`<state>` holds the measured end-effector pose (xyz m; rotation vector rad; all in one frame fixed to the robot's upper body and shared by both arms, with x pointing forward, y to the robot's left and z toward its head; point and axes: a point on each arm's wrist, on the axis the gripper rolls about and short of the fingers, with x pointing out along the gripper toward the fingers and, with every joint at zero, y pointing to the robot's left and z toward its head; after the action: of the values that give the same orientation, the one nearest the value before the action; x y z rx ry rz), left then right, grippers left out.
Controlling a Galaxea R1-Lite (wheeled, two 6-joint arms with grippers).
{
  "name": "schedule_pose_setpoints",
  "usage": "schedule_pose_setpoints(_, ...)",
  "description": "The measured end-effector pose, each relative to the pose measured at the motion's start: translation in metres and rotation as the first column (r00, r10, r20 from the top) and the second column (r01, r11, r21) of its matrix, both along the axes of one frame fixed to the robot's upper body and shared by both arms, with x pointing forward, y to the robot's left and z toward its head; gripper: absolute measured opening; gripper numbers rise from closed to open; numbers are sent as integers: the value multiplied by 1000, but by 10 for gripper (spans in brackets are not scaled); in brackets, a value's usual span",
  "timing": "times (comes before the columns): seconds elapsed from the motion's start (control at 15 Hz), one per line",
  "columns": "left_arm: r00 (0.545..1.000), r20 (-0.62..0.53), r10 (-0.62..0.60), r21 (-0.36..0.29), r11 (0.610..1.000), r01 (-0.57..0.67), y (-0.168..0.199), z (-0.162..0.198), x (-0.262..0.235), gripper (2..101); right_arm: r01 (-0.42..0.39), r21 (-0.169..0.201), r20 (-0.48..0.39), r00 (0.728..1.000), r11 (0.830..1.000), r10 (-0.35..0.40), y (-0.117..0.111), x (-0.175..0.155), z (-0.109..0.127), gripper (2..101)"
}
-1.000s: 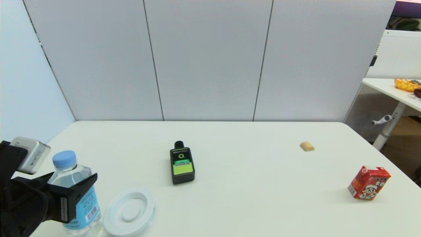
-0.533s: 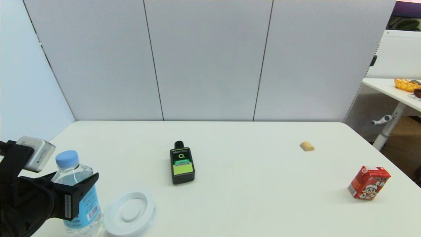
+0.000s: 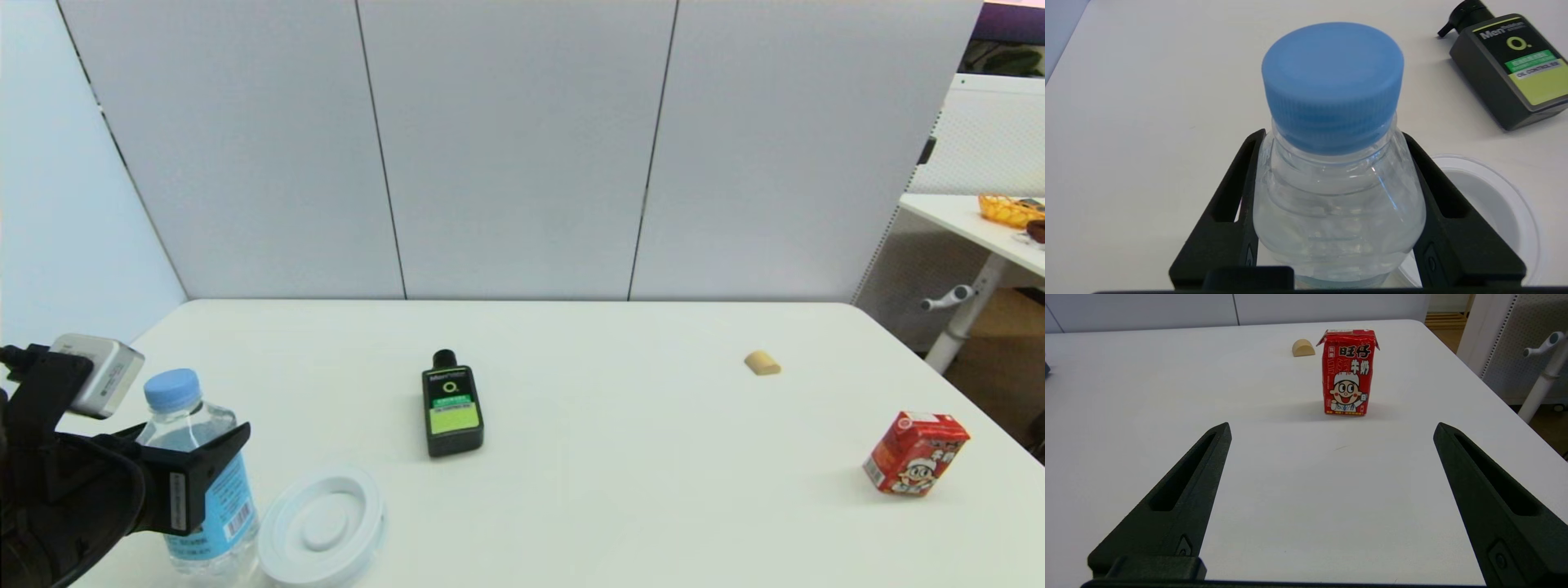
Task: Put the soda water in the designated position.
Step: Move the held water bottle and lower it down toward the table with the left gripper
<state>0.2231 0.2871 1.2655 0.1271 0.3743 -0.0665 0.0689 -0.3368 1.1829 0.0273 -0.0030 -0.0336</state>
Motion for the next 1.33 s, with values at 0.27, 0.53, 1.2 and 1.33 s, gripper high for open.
schedule_pose_setpoints(0.27,1000,-1,25,-3,1000,-25,2,-1,5,571,0,0,0,1000,1000,0,0,0,0,980)
schedule_pose_setpoints(0.53,1000,-6,31,-3,1000,-31,0,-2,10,571,0,0,0,1000,1000,0,0,0,0,980)
schedule_pose_setpoints(1.2,998,-41,41,-1,999,-42,-1,-8,16,571,0,0,0,1000,1000,0,0,0,0,980)
schedule_pose_setpoints(1.33,998,-43,42,0,999,-42,-1,-8,16,571,0,0,0,1000,1000,0,0,0,0,980)
